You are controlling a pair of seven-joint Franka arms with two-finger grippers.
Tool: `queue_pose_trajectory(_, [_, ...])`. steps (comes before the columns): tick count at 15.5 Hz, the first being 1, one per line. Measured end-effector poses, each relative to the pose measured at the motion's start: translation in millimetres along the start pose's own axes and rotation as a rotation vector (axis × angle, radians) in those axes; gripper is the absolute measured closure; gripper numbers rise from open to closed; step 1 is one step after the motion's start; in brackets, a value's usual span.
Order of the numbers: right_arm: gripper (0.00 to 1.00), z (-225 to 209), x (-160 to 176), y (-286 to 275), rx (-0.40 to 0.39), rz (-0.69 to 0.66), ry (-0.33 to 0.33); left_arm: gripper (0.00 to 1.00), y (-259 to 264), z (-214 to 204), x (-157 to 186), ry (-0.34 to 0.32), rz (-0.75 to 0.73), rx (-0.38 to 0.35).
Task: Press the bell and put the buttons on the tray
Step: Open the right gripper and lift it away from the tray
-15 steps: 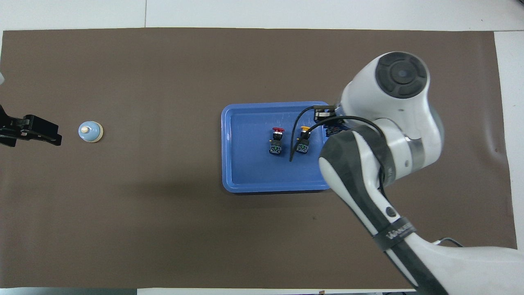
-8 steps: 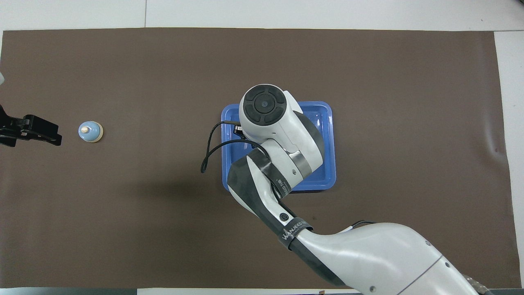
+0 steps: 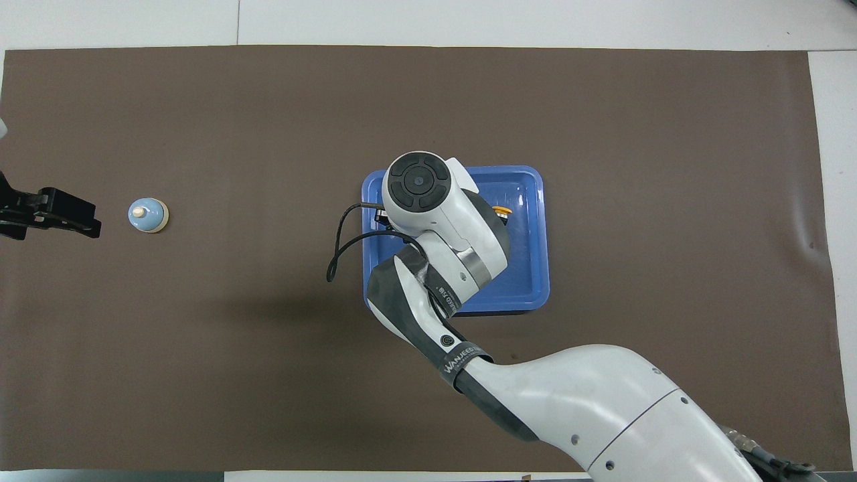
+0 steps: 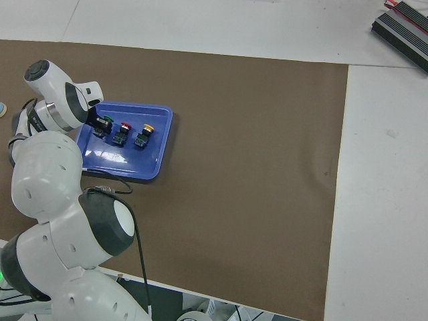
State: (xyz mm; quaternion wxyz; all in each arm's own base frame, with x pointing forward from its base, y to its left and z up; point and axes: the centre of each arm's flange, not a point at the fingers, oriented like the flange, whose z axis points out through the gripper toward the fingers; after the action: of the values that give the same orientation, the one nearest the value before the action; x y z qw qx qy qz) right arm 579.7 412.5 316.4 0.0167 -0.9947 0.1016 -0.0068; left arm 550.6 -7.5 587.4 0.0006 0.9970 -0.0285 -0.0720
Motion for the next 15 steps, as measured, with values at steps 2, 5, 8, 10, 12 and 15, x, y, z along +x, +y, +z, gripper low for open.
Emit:
queue_pose_trajectory(2, [0.54, -0.5, 0.3, 0.0, 0.000, 0.043, 0.000, 0.00, 0.0, 0.0, 0.0, 0.000, 0.000, 0.000])
queue_pose_trajectory(5, [0.27, -8.5, 6.9, 5.1, 0.000, 0.131, 0.004, 0.00, 0.0, 0.0, 0.0, 0.000, 0.000, 0.000])
queue_pose_trajectory(8, [0.00, -46.8, 36.7, 40.3, -0.004, 0.209, 0.006, 0.00, 0.0, 0.0, 0.0, 0.000, 0.000, 0.000])
queue_pose_trajectory(10, [0.00, -82.1, 59.8, 80.9, -0.011, 0.208, -0.013, 0.00, 0.0, 0.0, 0.0, 0.000, 0.000, 0.000])
queue_pose_trajectory(12, [0.00, -115.6, 76.0, 125.6, -0.033, 0.131, -0.041, 0.00, 0.0, 0.0, 0.0, 0.000, 0.000, 0.000])
queue_pose_trajectory(15, [0.00, -154.5, 93.5, 194.7, -0.061, -0.016, -0.095, 0.00, 0.0, 0.0, 0.0, 0.000, 0.000, 0.000])
